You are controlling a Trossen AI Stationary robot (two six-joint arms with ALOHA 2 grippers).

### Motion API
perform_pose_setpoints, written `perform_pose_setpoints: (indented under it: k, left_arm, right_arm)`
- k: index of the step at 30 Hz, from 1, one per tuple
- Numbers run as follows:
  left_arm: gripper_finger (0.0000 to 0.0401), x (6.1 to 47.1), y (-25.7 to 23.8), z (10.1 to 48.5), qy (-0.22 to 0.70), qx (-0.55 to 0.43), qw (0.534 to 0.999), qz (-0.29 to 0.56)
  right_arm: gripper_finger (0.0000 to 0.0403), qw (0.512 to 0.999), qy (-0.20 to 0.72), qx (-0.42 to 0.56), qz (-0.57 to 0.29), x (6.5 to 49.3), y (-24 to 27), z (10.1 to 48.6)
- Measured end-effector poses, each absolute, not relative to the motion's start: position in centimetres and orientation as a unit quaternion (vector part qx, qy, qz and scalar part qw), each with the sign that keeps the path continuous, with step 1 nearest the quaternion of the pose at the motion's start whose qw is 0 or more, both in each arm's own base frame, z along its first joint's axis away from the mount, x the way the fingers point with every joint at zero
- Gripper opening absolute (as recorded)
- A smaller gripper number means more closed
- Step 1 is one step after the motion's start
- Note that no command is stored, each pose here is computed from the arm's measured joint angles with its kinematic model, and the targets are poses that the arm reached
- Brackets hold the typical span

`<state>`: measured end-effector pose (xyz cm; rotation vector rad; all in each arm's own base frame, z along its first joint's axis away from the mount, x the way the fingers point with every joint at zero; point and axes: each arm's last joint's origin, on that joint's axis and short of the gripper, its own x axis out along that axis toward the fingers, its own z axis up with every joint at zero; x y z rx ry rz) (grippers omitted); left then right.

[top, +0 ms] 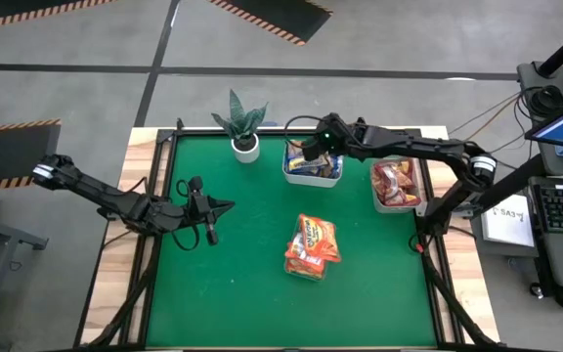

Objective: Sort Maruchan noodles
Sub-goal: Put the blue noodle pack into the white bin, then return to Home Position

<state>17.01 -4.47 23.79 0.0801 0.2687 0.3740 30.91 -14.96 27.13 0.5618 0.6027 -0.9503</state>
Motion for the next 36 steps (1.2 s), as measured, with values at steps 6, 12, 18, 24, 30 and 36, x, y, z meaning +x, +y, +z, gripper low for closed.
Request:
perform_pose_setpoints:
  k: [6, 12, 18, 24, 30, 36]
  left_arm:
    - [0.0000, 17.0, -4.5, 23.8, 0.134, 0.040, 0.973, 0.185]
    - [0.0000, 17.0, -4.5, 23.8, 0.134, 0.041, 0.973, 0.186]
    - [0.0000, 17.0, -4.5, 23.7, 0.135, 0.041, 0.972, 0.186]
    - [0.0000, 17.0, -4.5, 23.7, 0.135, 0.042, 0.972, 0.186]
    - [0.0000, 17.0, -4.5, 23.7, 0.134, 0.041, 0.972, 0.187]
    - [0.0000, 17.0, -4.5, 23.8, 0.132, 0.035, 0.973, 0.187]
  right_arm:
    - [0.0112, 0.813, 0.243, 0.169, -0.501, 32.3, -14.4, 26.3]
    - [0.0055, 0.818, 0.238, 0.130, -0.507, 34.5, -14.7, 21.4]
    - [0.0011, 0.809, 0.251, 0.139, -0.513, 35.4, -14.8, 17.4]
    - [0.0009, 0.795, 0.245, 0.168, -0.529, 35.5, -14.8, 15.8]
    - [0.0009, 0.802, 0.252, 0.151, -0.521, 35.1, -14.5, 18.0]
    - [0.0009, 0.848, 0.215, 0.121, -0.469, 33.3, -11.3, 25.1]
